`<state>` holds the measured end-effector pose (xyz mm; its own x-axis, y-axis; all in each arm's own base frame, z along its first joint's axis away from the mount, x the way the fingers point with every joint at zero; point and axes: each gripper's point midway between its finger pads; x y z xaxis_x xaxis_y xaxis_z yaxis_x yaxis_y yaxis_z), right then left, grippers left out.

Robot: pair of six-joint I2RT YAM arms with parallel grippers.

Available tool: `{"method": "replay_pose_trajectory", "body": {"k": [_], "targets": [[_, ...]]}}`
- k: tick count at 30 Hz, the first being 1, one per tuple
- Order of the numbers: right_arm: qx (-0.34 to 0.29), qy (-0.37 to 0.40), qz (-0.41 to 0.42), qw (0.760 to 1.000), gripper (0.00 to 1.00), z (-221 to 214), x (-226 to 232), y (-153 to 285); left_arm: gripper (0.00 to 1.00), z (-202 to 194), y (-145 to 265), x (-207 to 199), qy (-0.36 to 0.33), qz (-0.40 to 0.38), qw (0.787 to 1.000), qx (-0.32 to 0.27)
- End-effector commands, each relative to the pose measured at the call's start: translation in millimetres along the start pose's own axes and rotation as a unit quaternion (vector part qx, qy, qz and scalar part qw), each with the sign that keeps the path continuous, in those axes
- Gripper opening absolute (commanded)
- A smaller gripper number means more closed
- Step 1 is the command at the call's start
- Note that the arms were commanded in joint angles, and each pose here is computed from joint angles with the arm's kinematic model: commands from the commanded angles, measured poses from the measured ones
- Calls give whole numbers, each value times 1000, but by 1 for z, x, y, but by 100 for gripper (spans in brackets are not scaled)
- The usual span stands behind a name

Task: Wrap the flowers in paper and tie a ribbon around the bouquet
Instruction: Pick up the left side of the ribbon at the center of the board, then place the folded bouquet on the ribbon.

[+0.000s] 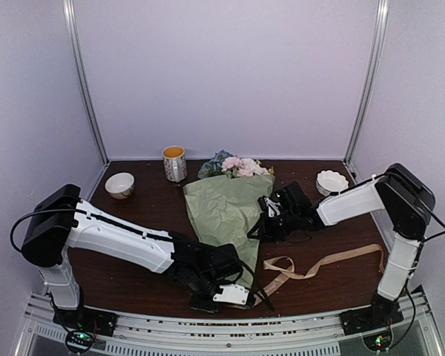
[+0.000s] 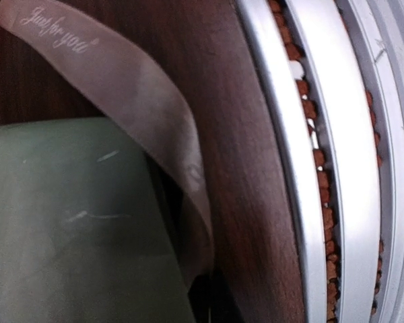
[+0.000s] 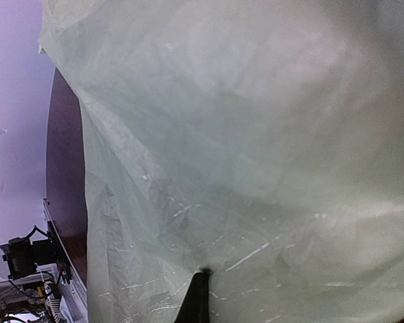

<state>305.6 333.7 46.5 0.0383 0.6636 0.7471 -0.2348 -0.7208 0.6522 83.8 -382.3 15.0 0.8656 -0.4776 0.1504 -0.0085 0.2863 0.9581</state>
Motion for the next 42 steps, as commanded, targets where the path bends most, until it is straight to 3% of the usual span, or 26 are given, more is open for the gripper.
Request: {"method": "replay_pose_trajectory", "body": {"k": [1,8,12,15,23,35,38,42], "targets": [[-20,31,12,999,0,9,23,11,0,-19,-3,-1,15,3,999,43],[-16,27,21,999,0,9,35,19,0,-43,12,-15,94,-5,994,56],[-4,18,35,999,0,8,45,20,0,-61,4,-43,136,-68,984,90],[-2,18,39,999,0,9,51,22,0,-72,-3,-53,157,-89,976,119],[3,16,47,999,0,12,64,27,0,-81,-2,-46,172,-98,972,126],[1,21,38,999,0,13,66,32,0,-139,-1,-2,294,-59,939,170],[5,17,34,999,0,11,59,28,0,-164,1,17,346,-21,920,183],[7,14,29,999,0,8,52,24,0,-191,6,53,441,26,885,145]]}}
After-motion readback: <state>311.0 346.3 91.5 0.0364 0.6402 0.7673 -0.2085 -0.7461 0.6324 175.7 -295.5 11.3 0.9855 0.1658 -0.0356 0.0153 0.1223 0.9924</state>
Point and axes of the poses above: each gripper's point midway between its finger pads, its own y axis back along the fingers, its own x axis along the line the jaws close on, z = x × y, and after that the axes turned 14 degrees about -y, right-handed
